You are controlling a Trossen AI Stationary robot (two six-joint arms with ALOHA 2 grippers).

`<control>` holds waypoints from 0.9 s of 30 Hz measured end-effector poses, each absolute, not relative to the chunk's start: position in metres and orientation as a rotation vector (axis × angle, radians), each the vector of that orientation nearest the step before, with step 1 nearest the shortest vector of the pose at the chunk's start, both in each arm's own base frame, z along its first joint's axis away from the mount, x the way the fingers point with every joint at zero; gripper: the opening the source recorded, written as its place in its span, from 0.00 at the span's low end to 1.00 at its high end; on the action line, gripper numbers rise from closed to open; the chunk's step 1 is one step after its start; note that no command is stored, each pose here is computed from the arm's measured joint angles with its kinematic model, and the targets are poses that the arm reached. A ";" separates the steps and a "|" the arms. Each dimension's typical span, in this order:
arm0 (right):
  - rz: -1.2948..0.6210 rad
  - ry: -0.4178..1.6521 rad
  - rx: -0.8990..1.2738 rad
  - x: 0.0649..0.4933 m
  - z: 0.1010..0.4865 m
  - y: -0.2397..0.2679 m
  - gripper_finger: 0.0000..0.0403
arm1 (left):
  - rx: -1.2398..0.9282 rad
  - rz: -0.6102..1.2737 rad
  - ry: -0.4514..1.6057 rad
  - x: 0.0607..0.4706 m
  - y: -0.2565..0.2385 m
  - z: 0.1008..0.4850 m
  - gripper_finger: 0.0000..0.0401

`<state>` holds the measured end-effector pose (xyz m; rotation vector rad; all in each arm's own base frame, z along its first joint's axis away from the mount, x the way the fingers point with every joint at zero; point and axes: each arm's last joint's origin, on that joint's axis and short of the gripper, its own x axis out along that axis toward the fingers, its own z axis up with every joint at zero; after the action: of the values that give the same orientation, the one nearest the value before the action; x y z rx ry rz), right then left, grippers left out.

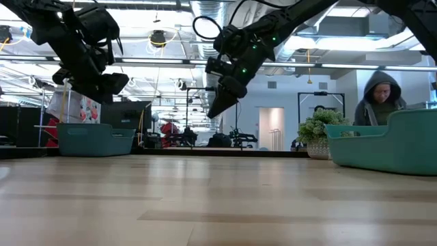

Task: Sort batteries
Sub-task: Return to Home Position

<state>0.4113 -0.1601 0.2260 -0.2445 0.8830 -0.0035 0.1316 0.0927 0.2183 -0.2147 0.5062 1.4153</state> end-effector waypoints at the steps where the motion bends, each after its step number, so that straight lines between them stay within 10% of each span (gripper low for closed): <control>1: -0.001 0.882 -0.246 0.412 0.226 -0.159 0.57 | -0.213 1.415 0.508 0.132 0.093 0.218 0.37; 14: -0.097 0.655 -0.269 0.384 0.288 -0.153 0.54 | -0.053 1.190 0.351 0.127 0.069 0.252 0.43; 27: -0.246 0.266 -0.280 0.234 0.304 -0.103 0.50 | 0.043 0.825 0.260 0.127 0.045 0.269 0.43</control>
<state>0.2338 -0.1025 0.3038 -0.2796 0.2660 -0.2456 0.1270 0.0450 0.2688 0.0432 0.2599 0.8250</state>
